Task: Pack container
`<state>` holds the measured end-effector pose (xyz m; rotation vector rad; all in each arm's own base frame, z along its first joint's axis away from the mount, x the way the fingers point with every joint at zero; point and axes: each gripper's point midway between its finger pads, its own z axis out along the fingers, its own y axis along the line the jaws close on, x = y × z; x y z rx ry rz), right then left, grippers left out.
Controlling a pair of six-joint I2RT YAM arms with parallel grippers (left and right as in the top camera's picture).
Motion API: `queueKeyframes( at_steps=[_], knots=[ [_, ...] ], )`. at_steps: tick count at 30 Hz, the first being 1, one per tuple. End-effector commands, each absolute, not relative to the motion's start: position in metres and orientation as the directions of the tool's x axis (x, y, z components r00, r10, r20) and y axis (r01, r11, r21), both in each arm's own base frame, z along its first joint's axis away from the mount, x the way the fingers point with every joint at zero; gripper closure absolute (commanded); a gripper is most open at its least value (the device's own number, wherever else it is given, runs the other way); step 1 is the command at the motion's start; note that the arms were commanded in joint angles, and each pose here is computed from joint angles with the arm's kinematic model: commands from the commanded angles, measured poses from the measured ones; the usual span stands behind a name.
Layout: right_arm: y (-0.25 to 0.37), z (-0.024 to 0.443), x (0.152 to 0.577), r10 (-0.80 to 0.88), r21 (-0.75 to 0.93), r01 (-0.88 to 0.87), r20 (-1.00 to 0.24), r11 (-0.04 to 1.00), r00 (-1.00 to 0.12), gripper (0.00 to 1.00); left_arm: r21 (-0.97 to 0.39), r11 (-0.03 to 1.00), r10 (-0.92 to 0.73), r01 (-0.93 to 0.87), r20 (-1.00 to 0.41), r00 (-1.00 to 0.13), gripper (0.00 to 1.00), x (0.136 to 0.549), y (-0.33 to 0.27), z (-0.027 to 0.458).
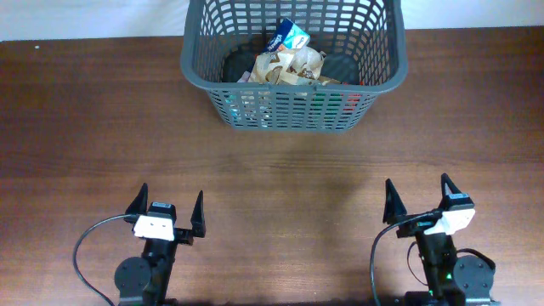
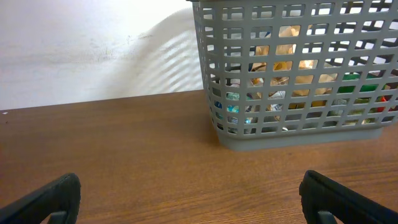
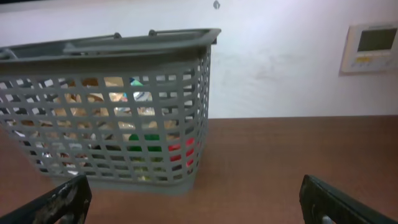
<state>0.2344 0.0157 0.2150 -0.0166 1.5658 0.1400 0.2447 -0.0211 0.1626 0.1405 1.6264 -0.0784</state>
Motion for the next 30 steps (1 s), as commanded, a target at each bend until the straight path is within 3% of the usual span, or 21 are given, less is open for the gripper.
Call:
queueKeyframes(
  at_steps=[1, 8, 13, 21, 25, 30],
  knots=[
    [0.018, 0.207, 0.236, 0.082, 0.082, -0.11, -0.997, 0.991, 0.0, 0.01, 0.047, 0.988, 0.055, 0.149, -0.997, -0.052, 0.01, 0.244, -0.023, 0.161],
    [0.025, 0.198, 0.239, 0.078, 0.077, -0.138, -0.997, 0.987, 0.003, 0.01, 0.047, 0.988, 0.055, 0.149, -0.997, -0.052, 0.01, 0.244, -0.023, 0.161],
    [0.027, 0.198, 0.244, 0.08, 0.067, -0.154, -0.993, 0.986, 0.084, 0.01, 0.047, 0.988, 0.055, 0.15, -0.997, -0.053, 0.01, 0.244, -0.023, 0.161],
    [0.029, 0.204, 0.243, 0.033, 0.015, -0.155, -0.993, 0.988, 0.114, 0.01, 0.047, 0.988, 0.055, 0.15, -0.997, -0.052, 0.01, 0.244, -0.023, 0.161],
    [0.026, 0.197, 0.244, 0.032, 0.02, -0.137, -0.996, 0.99, 0.085, 0.01, 0.047, 0.988, 0.055, 0.15, -0.997, -0.052, 0.01, 0.244, -0.023, 0.161],
    [0.026, 0.167, 0.245, 0.029, 0.034, -0.134, -0.999, 0.99, -0.037, 0.01, 0.047, 0.988, 0.055, 0.15, -0.997, -0.052, 0.01, 0.244, -0.023, 0.161]
  ],
)
